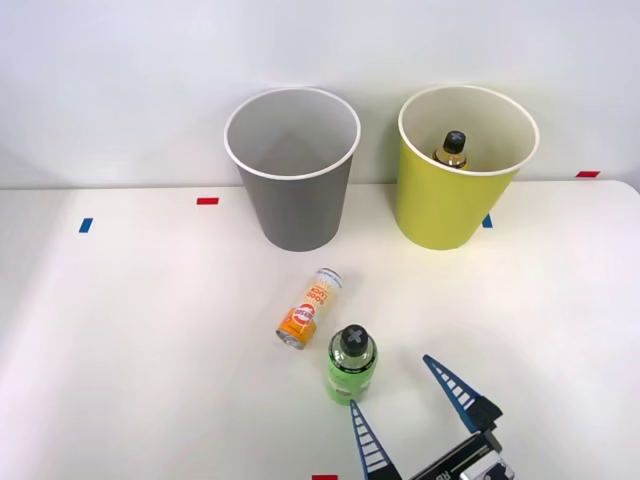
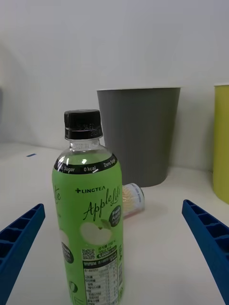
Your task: Put cans in the gray bin, plastic bottles in the light green bin
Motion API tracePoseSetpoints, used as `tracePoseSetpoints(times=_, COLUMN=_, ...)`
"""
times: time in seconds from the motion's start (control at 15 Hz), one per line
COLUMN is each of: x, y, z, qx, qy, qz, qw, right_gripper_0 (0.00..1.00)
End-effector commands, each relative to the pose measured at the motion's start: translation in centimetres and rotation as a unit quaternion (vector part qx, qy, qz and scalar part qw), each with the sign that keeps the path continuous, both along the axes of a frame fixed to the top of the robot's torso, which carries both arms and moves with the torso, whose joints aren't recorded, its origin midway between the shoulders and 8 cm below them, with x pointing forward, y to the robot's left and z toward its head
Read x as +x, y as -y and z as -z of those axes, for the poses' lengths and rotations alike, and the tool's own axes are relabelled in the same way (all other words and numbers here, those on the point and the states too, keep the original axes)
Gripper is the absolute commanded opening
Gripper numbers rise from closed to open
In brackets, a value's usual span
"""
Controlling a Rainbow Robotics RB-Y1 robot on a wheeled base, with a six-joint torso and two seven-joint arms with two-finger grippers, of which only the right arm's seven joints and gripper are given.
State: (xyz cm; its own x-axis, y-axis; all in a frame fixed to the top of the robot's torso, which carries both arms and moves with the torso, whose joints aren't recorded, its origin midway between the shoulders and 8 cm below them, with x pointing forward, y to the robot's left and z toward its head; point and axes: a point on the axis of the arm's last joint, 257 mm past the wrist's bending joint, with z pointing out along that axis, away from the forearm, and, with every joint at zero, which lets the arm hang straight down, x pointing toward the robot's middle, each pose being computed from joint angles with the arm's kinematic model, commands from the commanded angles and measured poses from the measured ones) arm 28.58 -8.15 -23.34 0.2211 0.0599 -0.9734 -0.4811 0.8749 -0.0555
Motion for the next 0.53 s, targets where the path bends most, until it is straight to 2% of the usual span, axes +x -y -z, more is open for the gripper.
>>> tracePoseSetpoints(times=0.07, x=1.4, y=-1.2, z=0.0, qx=-0.025, qy=0.006, qz=0.003, qw=1.0, right_gripper_0=1.0)
tracePoseSetpoints(times=0.2, x=2.2, y=-1.7, z=0.1, qx=-0.036, qy=0.005, qz=0.009, qw=0.999, right_gripper_0=1.0)
tracePoseSetpoints(times=0.53, x=4.3, y=-4.3, z=0.2, qx=-0.034, qy=-0.017, qz=-0.011, qw=0.999, right_gripper_0=1.0)
